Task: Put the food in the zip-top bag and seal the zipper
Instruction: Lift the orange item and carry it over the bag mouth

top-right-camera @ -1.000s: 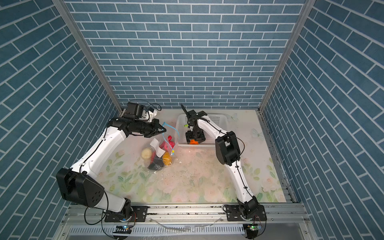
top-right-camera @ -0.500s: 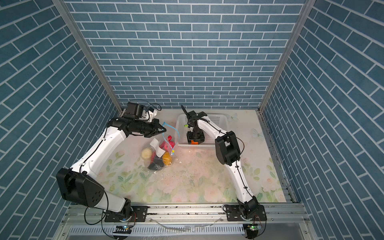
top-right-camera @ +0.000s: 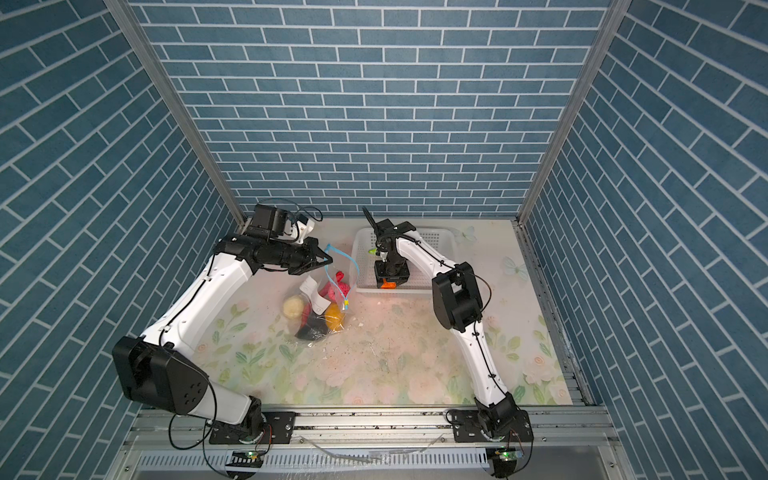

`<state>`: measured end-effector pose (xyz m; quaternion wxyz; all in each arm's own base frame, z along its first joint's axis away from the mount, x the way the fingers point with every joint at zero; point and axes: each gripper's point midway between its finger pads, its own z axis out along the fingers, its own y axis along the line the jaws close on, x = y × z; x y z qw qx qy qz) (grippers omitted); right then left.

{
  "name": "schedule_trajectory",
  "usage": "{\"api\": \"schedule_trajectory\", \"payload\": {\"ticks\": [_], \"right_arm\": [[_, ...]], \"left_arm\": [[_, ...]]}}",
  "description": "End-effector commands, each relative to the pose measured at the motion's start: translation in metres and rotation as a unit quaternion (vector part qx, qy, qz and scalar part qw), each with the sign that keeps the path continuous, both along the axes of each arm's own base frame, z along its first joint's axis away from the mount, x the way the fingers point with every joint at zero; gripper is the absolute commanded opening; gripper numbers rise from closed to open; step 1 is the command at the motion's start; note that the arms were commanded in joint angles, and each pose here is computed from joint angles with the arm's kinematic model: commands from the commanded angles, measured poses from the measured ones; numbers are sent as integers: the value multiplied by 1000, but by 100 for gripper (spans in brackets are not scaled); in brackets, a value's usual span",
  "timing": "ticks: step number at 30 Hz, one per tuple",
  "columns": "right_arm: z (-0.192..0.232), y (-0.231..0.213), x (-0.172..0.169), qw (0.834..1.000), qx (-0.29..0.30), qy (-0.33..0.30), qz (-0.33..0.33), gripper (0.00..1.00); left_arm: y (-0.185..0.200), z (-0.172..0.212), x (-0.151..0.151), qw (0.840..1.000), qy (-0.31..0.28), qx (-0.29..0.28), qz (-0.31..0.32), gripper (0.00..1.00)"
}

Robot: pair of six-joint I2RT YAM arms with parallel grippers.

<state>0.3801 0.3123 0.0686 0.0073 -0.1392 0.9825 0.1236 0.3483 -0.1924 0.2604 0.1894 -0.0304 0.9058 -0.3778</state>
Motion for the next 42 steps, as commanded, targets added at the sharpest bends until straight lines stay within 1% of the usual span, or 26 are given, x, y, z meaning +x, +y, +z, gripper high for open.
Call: {"api": "schedule_trajectory", "payload": {"ticks": [1, 5, 6, 12, 22, 25, 30, 33, 36, 38, 41, 42], "right_arm": [[41, -3, -2, 999, 28, -30, 3, 53], [64, -1, -1, 997, 49, -56, 13, 52], [76, -1, -2, 996, 57, -69, 16, 52], [113, -7, -6, 991, 68, -109, 34, 52], [157, -15, -20, 981, 94, -162, 56, 51], [173, -10, -28, 975, 109, -181, 75, 50], [201, 6, -45, 957, 140, -222, 126, 49], [212, 20, -56, 942, 155, -247, 165, 49], [218, 37, -69, 919, 181, -277, 216, 49], [225, 47, -79, 900, 205, -298, 245, 48], [236, 57, -86, 878, 233, -321, 266, 48], [237, 59, -87, 874, 238, -325, 271, 47]], "left_arm": [[-3, 8, -3, 1000, -11, -4, -9, 0], [-3, 8, -2, 1000, -12, -4, -9, 0], [-3, 8, -2, 1000, -10, -3, -8, 0], [-1, 2, -4, 1000, 2, 3, -7, 0], [7, -7, -18, 999, 34, 39, -17, 0], [8, -6, -20, 998, 39, 47, -20, 0], [5, 1, -23, 997, 41, 55, -32, 0], [3, 8, -23, 997, 41, 56, -40, 0], [2, 15, -24, 997, 37, 57, -44, 0], [1, 18, -25, 997, 37, 56, -47, 0], [-1, 18, -27, 996, 41, 59, -54, 0], [-2, 19, -28, 996, 40, 60, -58, 0]]}}
